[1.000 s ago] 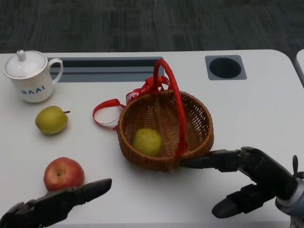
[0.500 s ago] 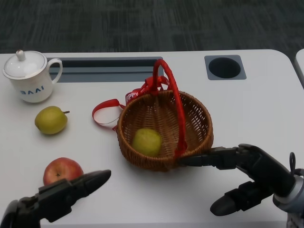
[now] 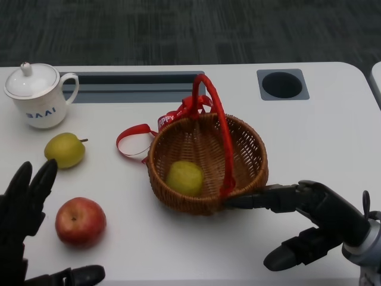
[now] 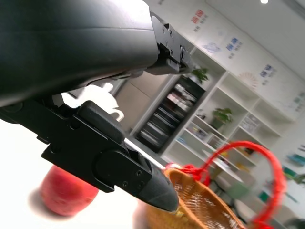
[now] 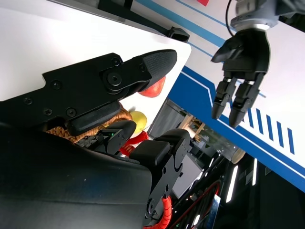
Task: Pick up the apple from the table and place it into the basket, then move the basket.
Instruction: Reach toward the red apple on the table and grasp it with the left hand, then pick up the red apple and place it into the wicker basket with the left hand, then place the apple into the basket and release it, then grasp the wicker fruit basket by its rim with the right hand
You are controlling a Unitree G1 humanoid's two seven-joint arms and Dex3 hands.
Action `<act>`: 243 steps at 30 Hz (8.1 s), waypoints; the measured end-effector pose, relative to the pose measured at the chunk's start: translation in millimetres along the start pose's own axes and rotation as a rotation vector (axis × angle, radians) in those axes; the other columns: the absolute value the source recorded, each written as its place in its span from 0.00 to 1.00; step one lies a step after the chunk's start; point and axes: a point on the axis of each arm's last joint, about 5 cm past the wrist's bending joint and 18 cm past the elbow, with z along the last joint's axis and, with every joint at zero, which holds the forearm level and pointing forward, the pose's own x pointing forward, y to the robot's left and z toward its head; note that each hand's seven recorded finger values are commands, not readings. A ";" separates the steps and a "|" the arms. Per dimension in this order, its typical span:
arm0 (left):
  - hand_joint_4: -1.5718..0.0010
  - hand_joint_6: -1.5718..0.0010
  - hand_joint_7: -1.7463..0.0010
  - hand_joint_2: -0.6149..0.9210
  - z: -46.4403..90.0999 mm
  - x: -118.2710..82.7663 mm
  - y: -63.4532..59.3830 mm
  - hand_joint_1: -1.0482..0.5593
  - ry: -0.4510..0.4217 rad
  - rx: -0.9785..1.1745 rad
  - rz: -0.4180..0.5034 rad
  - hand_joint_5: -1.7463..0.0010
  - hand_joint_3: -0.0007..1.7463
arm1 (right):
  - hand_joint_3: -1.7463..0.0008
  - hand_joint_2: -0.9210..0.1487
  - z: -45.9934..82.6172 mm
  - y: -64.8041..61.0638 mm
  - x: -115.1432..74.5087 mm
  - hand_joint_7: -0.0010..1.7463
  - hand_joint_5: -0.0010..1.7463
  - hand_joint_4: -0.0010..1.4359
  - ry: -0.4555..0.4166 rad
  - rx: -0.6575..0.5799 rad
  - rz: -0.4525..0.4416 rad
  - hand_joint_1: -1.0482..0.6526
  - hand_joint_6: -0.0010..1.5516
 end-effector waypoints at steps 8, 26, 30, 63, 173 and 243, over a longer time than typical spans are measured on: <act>0.88 0.87 0.99 0.88 -35.4 6.9 -30.6 0.17 0.122 -0.065 0.010 0.97 0.00 | 1.00 0.05 0.1 1.4 -1.8 0.00 0.00 0.49 0.004 0.002 -0.001 0.32 0.42; 0.74 0.72 0.98 0.88 -64.0 14.2 -87.3 0.23 0.411 -0.127 -0.042 0.98 0.00 | 1.00 0.05 2.3 1.3 -3.2 0.00 0.00 0.50 -0.005 -0.007 -0.002 0.32 0.43; 0.72 0.70 0.99 0.88 -68.0 15.8 -90.2 0.22 0.463 -0.079 -0.037 0.98 0.00 | 1.00 0.05 2.6 0.9 -3.6 0.00 0.00 0.50 -0.003 -0.006 -0.001 0.32 0.42; 0.27 0.41 1.00 0.94 -34.7 25.6 -108.2 0.49 0.429 -0.675 0.257 0.99 0.00 | 0.99 0.00 0.9 8.2 -3.4 0.00 0.00 0.54 -0.007 0.026 -0.024 0.32 0.45; 0.94 0.85 0.98 0.92 25.3 176.2 -94.0 0.18 -0.080 -0.328 -0.511 0.98 0.00 | 0.97 0.00 4.3 23.3 -8.4 0.01 0.01 0.59 0.010 0.056 -0.043 0.35 0.49; 0.51 0.57 1.00 0.90 19.3 83.9 -7.6 0.34 -0.005 -0.418 -0.262 1.00 0.00 | 1.00 0.01 -19.3 -38.9 83.7 0.01 0.01 0.62 0.572 -0.385 0.556 0.31 0.47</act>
